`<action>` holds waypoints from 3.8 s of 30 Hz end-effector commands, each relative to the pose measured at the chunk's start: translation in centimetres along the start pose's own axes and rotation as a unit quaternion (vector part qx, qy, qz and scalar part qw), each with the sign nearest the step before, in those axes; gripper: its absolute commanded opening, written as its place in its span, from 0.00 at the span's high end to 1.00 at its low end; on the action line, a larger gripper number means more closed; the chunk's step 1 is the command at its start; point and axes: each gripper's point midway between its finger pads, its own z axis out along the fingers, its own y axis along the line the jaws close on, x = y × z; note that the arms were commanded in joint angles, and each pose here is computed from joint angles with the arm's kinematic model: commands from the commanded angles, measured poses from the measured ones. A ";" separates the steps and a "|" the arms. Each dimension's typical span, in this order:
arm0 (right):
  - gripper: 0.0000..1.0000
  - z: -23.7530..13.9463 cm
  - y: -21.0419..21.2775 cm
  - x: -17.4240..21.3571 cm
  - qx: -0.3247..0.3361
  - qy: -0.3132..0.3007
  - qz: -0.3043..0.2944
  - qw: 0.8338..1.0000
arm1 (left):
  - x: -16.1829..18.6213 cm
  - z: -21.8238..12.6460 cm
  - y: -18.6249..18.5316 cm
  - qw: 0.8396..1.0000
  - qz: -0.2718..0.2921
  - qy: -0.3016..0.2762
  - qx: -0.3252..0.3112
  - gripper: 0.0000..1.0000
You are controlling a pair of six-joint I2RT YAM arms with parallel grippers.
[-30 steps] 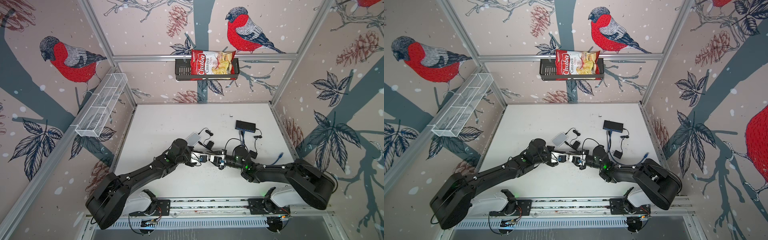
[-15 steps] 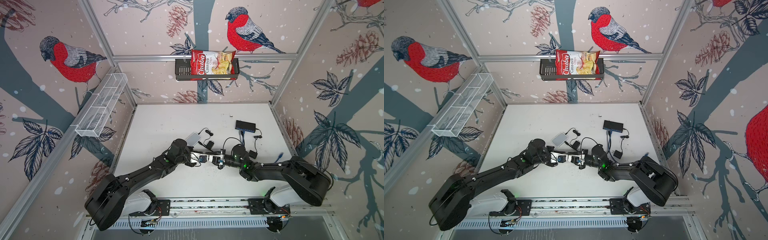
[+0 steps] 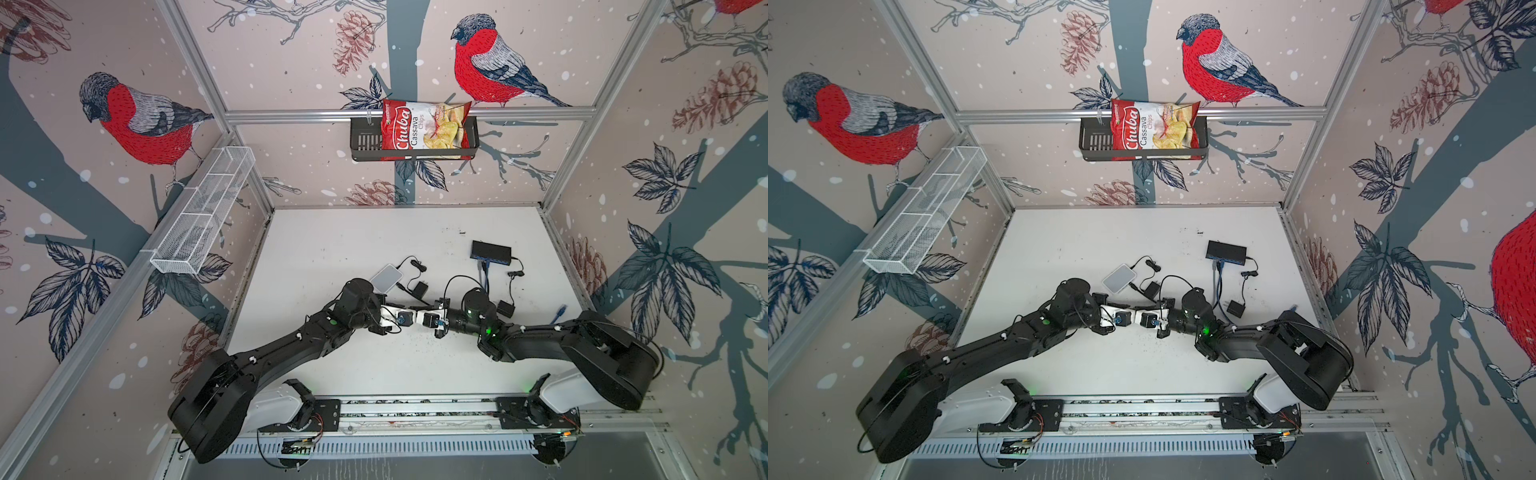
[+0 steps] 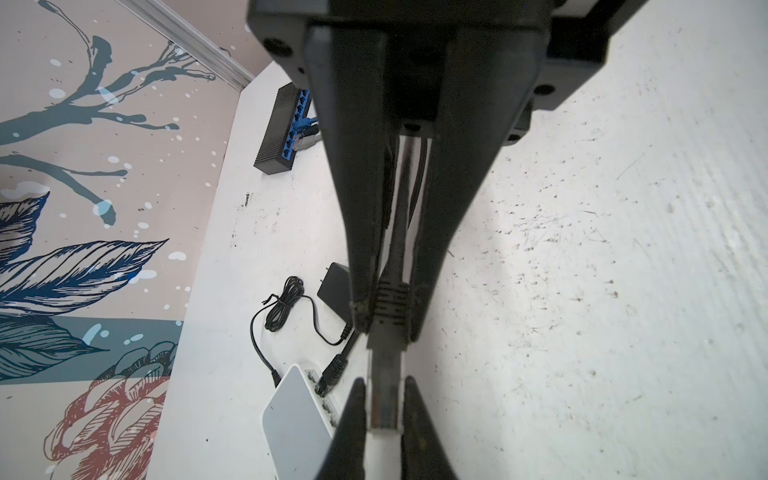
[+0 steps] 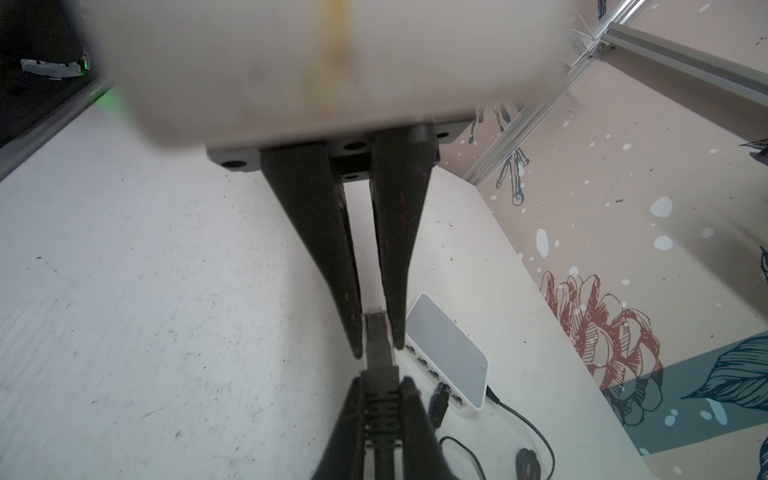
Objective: Insert the plug into the switch port
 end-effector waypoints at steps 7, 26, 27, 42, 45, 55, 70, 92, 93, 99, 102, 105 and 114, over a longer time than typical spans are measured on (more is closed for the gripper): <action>0.91 0.4 -0.9 0.5 0.023 0.014 0.050 0.998 | -0.2 -0.1 1.4 0.999 -0.022 -0.010 -0.044 0.56; 0.91 1.2 -3.0 6.1 0.139 0.120 0.254 0.950 | 9.4 -1.6 12.4 0.873 -0.409 0.136 -0.229 0.03; 0.91 1.3 -3.0 6.3 0.143 0.124 0.261 0.947 | 10.5 -1.1 12.4 0.862 -0.426 0.155 -0.227 0.03; 0.91 5.5 -1.2 9.0 0.139 0.150 0.313 0.928 | 16.4 4.1 13.0 0.754 -0.569 0.238 -0.224 0.07; 0.91 6.1 -1.0 9.4 0.137 0.156 0.313 0.927 | 16.0 4.8 13.2 0.742 -0.594 0.228 -0.212 0.10; 0.91 7.3 -1.6 10.8 0.157 0.179 0.313 0.919 | 16.8 6.8 11.0 0.690 -0.662 0.231 -0.182 0.17; 0.91 7.6 -2.5 12.1 0.193 0.189 0.316 0.910 | 16.0 8.1 8.5 0.663 -0.706 0.211 -0.134 0.23; 0.91 8.5 -2.7 10.9 0.175 0.143 0.316 0.921 | 15.9 8.0 7.7 0.657 -0.708 0.221 -0.135 0.24; 0.91 8.4 -2.7 10.9 0.177 0.142 0.316 0.921 | 15.8 8.0 7.6 0.658 -0.708 0.220 -0.134 0.24; 0.91 8.4 -2.6 10.7 0.174 0.138 0.314 0.923 | 15.8 8.2 7.4 0.657 -0.709 0.223 -0.131 0.25; 0.91 8.6 -2.7 10.8 0.175 0.141 0.314 0.922 | 15.7 8.3 7.4 0.657 -0.709 0.222 -0.130 0.25; 0.91 8.6 -2.6 10.5 0.170 0.132 0.313 0.925 | 15.6 8.4 7.2 0.657 -0.708 0.224 -0.128 0.25; 0.91 8.5 -2.9 9.5 0.170 0.112 0.307 0.930 | 15.4 8.6 6.7 0.656 -0.710 0.226 -0.124 0.25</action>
